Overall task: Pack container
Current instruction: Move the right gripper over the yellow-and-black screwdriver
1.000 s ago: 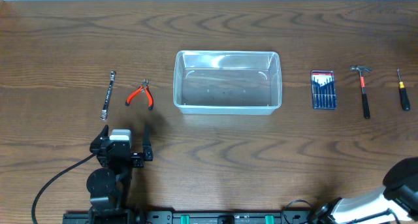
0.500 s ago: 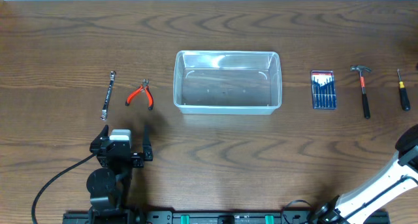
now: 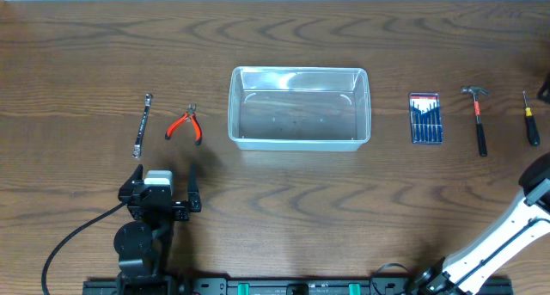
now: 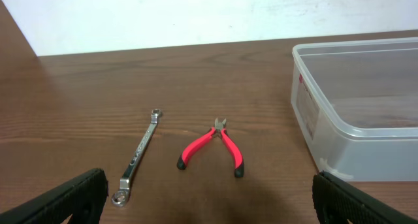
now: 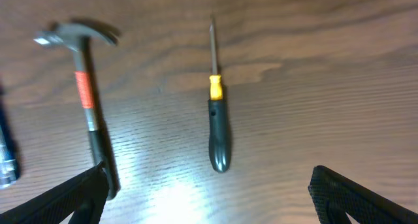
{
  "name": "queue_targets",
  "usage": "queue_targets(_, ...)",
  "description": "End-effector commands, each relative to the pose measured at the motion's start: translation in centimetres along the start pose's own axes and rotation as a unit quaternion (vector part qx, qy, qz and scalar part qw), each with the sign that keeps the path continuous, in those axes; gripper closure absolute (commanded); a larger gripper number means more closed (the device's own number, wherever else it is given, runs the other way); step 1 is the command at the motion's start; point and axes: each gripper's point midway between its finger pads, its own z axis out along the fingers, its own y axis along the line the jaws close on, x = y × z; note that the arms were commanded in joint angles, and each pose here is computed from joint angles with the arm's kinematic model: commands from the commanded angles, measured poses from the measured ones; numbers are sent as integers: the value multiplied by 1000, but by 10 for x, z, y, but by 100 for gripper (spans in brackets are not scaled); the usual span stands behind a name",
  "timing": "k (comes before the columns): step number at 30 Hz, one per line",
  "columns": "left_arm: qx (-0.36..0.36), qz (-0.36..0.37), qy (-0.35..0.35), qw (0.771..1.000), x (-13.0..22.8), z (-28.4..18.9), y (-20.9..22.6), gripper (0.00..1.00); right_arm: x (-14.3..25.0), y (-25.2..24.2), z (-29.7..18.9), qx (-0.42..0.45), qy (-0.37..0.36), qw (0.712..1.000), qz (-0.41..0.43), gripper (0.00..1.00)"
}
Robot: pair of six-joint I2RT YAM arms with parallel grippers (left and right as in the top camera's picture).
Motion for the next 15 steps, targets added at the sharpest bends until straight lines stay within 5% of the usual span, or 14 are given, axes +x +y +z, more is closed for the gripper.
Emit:
queue_targets(1,-5,-2,14,1000,13,3,1,2,5,2,19,-7,23,1000,-8,1)
queue_targets(15,-5,-2,14,1000,13,3,1,2,16,-12,45,22,64,998,-16,1)
